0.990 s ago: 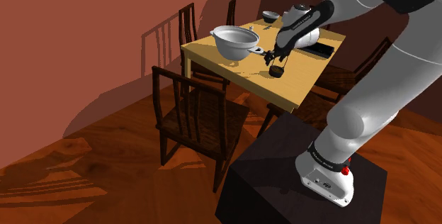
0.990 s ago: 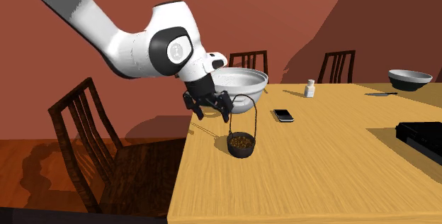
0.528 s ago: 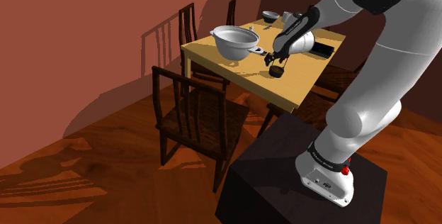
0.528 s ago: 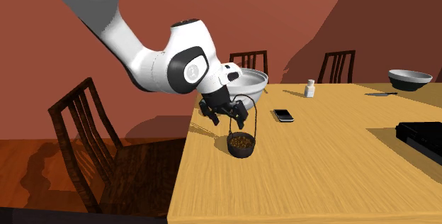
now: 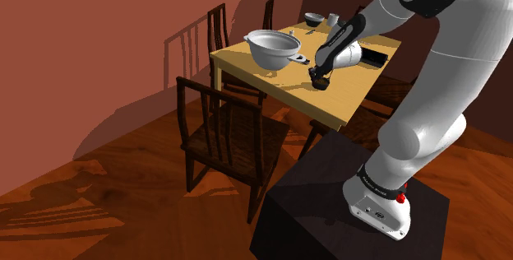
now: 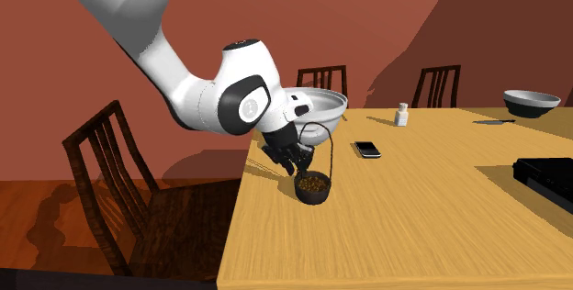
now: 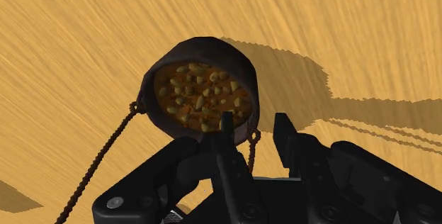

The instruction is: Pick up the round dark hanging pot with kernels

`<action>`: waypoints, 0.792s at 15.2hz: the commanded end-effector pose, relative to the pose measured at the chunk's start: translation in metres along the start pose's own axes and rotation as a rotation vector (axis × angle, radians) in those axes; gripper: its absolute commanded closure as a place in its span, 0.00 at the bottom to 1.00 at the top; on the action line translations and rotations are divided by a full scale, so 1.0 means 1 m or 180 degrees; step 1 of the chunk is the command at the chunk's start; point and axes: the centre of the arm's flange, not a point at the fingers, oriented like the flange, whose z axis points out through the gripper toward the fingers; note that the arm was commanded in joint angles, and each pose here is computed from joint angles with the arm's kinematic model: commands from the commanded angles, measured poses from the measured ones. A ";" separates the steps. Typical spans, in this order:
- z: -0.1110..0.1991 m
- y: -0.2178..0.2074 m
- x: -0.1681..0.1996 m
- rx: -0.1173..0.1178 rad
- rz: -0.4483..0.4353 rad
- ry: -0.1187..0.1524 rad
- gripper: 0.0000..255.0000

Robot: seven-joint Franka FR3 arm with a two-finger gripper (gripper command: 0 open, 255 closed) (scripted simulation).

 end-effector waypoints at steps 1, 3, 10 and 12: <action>0.000 0.000 0.000 0.0000 0.0000 0.0001 1.00; 0.000 0.000 0.000 0.0000 0.0000 0.0001 1.00; -0.010 0.002 0.004 0.0000 0.0000 0.0001 1.00; -0.019 0.004 0.008 0.0000 0.0000 0.0001 1.00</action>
